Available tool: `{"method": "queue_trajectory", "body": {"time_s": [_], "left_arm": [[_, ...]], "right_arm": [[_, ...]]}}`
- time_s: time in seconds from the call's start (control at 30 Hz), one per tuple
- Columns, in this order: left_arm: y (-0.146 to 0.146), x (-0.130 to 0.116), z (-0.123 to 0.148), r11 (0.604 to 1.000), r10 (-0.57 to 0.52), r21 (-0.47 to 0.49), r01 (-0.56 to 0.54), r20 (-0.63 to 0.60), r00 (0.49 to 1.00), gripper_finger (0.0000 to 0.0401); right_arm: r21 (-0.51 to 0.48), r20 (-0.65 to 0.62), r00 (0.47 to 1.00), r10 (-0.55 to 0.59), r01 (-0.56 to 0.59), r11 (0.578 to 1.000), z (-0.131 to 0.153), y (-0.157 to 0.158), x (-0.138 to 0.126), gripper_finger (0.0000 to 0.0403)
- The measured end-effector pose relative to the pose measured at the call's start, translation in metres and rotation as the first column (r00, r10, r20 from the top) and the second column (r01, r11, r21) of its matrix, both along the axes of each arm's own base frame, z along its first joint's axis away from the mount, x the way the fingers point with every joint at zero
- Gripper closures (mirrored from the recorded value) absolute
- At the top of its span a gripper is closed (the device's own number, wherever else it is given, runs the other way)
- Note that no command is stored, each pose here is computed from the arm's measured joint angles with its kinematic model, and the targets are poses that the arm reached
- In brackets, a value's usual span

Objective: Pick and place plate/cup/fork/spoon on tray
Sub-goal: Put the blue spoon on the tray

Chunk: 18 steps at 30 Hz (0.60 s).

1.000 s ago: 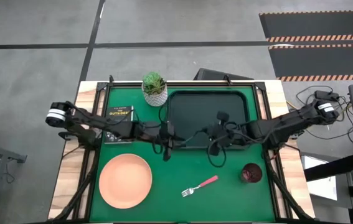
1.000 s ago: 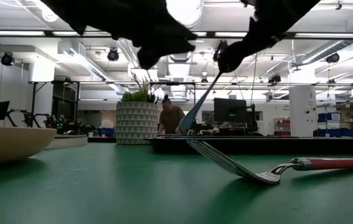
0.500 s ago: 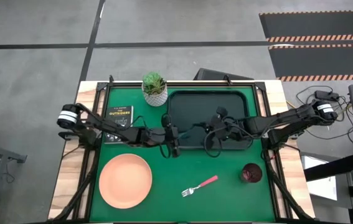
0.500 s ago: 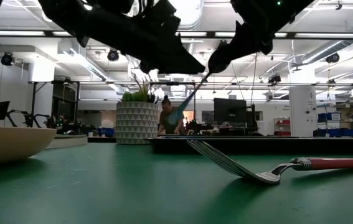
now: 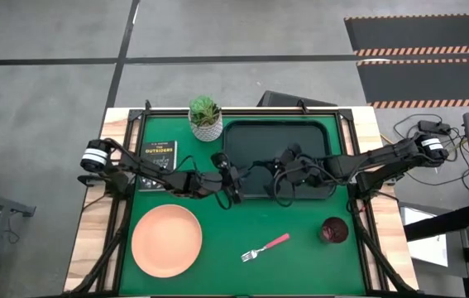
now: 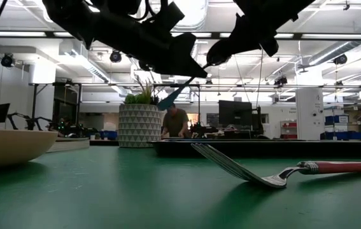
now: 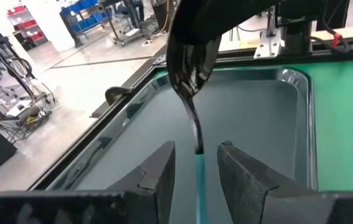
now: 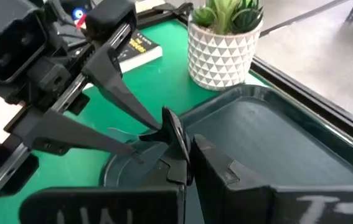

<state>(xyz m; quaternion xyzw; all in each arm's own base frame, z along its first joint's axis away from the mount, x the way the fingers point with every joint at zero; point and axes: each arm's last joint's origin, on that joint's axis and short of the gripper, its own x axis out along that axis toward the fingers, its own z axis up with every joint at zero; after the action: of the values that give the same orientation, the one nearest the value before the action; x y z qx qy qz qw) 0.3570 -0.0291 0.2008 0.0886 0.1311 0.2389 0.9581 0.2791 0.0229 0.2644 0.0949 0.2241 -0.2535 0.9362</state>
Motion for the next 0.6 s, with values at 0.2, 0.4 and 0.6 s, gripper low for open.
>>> {"method": "queue_trajectory", "body": {"time_s": [0.2, 0.4, 0.6], "left_arm": [[0.0001, 0.0000, 0.0000, 1.000, 0.000, 0.000, 0.000, 0.000, 1.000, 0.0324], [0.0001, 0.0000, 0.0000, 1.000, 0.005, -0.029, -0.004, 0.015, 1.000, 0.0375], [0.0008, 0.0001, -0.0002, 0.993, 0.026, -0.121, -0.018, 0.062, 0.998, 0.0396]], "right_arm": [[-0.012, -0.002, 1.000, -0.011, 0.011, 1.000, 0.0000, -0.0005, -0.0002, 0.0394], [-0.020, -0.006, 1.000, -0.007, 0.007, 1.000, 0.0000, -0.0005, -0.0002, 0.0394], [-0.033, -0.014, 1.000, 0.001, -0.001, 0.999, 0.0000, -0.0005, -0.0002, 0.0394]]}}
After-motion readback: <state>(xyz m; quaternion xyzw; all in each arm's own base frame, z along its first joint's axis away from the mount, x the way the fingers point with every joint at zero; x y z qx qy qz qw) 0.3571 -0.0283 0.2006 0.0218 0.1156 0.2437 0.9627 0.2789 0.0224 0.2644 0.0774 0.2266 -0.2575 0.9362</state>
